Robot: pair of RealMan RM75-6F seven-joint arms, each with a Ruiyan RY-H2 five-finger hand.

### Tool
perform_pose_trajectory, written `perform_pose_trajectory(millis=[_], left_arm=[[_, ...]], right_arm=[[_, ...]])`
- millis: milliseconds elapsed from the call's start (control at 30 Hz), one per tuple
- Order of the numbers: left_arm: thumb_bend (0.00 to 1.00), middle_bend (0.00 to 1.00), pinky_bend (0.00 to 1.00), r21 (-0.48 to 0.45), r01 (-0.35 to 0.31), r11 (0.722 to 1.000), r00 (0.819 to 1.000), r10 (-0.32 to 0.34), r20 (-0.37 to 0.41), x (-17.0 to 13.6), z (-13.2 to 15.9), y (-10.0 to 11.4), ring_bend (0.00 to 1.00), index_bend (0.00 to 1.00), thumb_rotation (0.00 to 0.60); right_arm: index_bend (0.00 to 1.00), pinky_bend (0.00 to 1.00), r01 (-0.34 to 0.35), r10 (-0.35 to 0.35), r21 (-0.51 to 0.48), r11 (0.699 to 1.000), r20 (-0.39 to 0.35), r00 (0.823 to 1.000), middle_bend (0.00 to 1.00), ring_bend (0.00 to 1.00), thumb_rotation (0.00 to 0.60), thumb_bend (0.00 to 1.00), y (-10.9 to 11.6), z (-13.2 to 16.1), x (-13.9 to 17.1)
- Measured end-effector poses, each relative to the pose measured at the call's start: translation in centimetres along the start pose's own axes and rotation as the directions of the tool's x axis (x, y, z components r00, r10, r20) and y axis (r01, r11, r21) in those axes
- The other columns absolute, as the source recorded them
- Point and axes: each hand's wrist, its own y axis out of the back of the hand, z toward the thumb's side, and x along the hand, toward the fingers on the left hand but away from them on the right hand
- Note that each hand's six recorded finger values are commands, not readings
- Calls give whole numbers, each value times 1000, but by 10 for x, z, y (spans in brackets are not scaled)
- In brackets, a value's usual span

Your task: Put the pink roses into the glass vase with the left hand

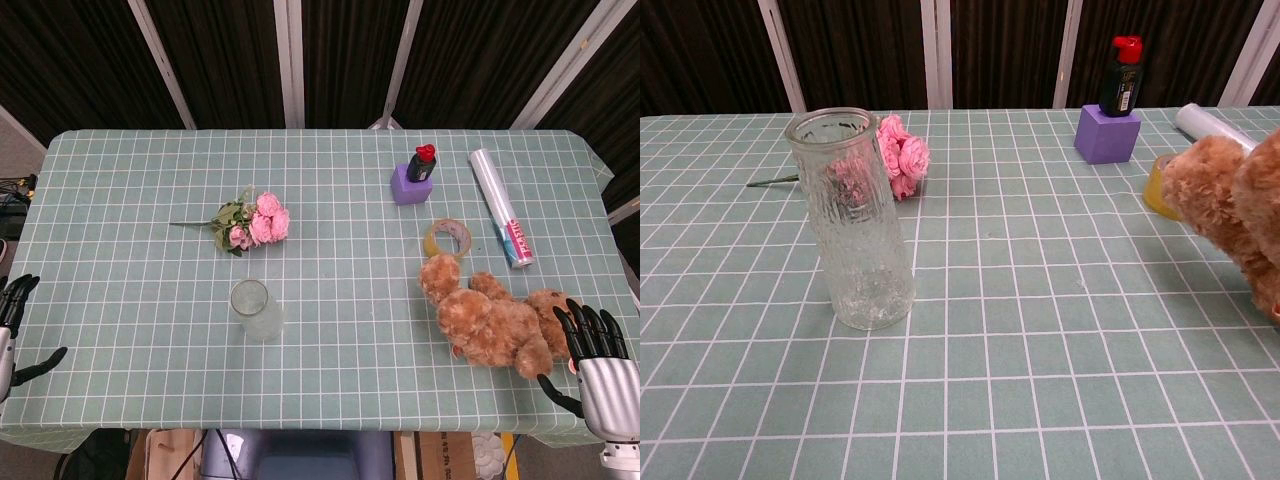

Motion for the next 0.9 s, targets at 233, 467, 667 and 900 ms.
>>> perform_pose_trajectory(millis=[233, 467, 667, 900], left_arm=[[181, 85, 78, -5, 0, 1000, 1000, 0, 6, -1, 1, 1, 33, 104, 600], [181, 85, 78, -4, 2, 1000, 1000, -2, 11, -1, 2, -1, 33, 103, 600], [180, 84, 78, -5, 4, 1000, 1000, -4, 13, 0, 3, -1, 33, 102, 600], [180, 76, 78, 28, 12, 1000, 1000, -12, 22, 5, 4, -5, 33, 101, 600]], right_arm=[[97, 0, -8, 8, 3, 1000, 3, 1000, 53, 0, 600, 221, -1, 0, 1], [97, 0, -3, 3, -1, 1000, 6, 1000, 53, 0, 600, 221, 1, -1, 2], [97, 0, -8, 8, -7, 1000, 10, 1000, 53, 0, 600, 221, 1, -3, 3], [97, 0, -7, 7, -15, 1000, 20, 1000, 53, 0, 600, 221, 3, -6, 4]])
